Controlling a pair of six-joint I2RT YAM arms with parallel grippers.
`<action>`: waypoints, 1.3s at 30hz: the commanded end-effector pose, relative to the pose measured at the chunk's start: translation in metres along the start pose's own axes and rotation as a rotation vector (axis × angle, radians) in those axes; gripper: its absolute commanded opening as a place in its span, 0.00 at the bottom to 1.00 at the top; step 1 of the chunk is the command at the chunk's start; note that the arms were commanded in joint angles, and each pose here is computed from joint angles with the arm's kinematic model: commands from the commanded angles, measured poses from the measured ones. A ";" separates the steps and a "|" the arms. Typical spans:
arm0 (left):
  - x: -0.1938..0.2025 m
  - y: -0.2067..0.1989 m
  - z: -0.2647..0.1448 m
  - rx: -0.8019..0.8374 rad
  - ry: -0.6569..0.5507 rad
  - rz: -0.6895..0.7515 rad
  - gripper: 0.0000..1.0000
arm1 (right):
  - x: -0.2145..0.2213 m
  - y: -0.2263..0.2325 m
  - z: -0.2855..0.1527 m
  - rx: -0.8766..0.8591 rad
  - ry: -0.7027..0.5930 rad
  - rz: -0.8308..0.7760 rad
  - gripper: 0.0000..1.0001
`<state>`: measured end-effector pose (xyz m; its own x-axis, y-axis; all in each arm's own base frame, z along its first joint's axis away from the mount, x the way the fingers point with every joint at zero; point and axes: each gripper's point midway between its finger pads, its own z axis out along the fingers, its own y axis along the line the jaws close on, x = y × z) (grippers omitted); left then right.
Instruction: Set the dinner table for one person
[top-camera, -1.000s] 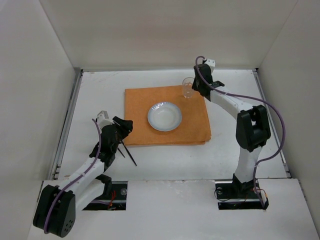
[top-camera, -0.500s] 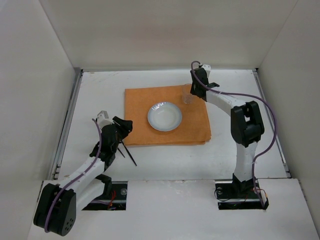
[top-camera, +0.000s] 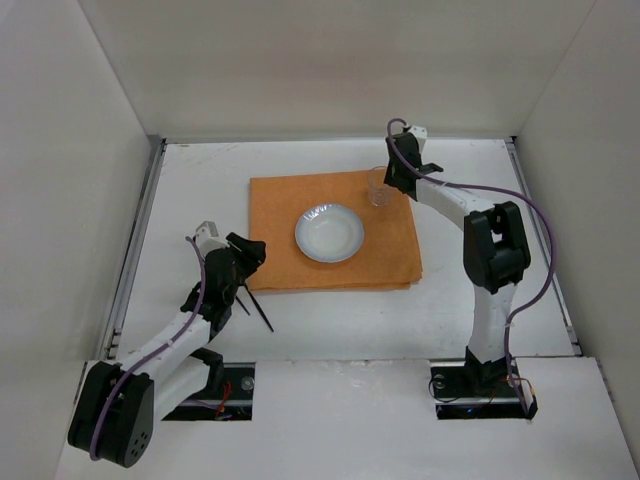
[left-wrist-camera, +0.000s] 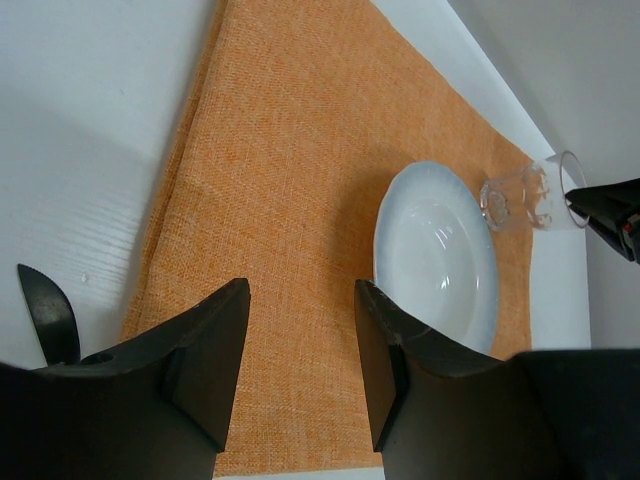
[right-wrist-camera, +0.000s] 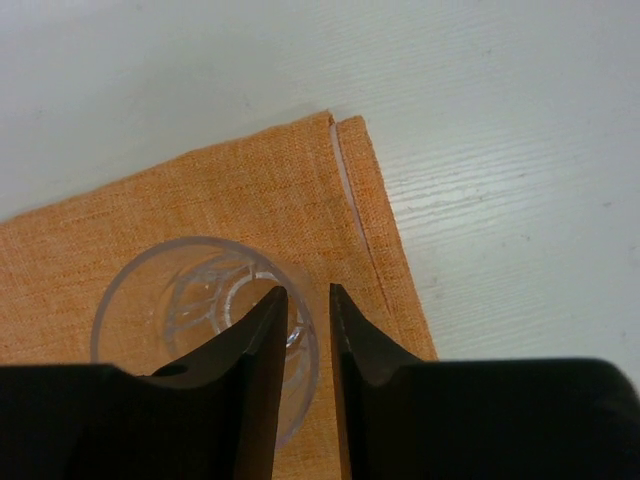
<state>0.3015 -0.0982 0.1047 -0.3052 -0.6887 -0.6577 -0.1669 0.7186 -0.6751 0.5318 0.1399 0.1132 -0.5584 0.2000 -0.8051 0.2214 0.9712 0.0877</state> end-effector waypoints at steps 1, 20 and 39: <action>-0.011 -0.003 0.002 0.015 -0.046 0.011 0.44 | -0.024 0.007 -0.001 -0.024 -0.075 0.028 0.35; -0.003 0.029 -0.045 -0.224 0.032 0.203 0.33 | -0.043 -0.018 -0.152 -0.225 -0.246 0.200 0.64; 0.058 0.060 -0.078 -0.479 0.198 0.361 0.31 | 0.084 0.003 -0.209 -0.485 -0.144 0.179 0.40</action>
<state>0.1975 -0.0876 0.0426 -0.6173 -0.3544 -0.7024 -0.3586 0.9214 -0.1497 0.3205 0.1791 0.1633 -0.4524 0.3627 -0.8147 -0.0617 0.8986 0.4343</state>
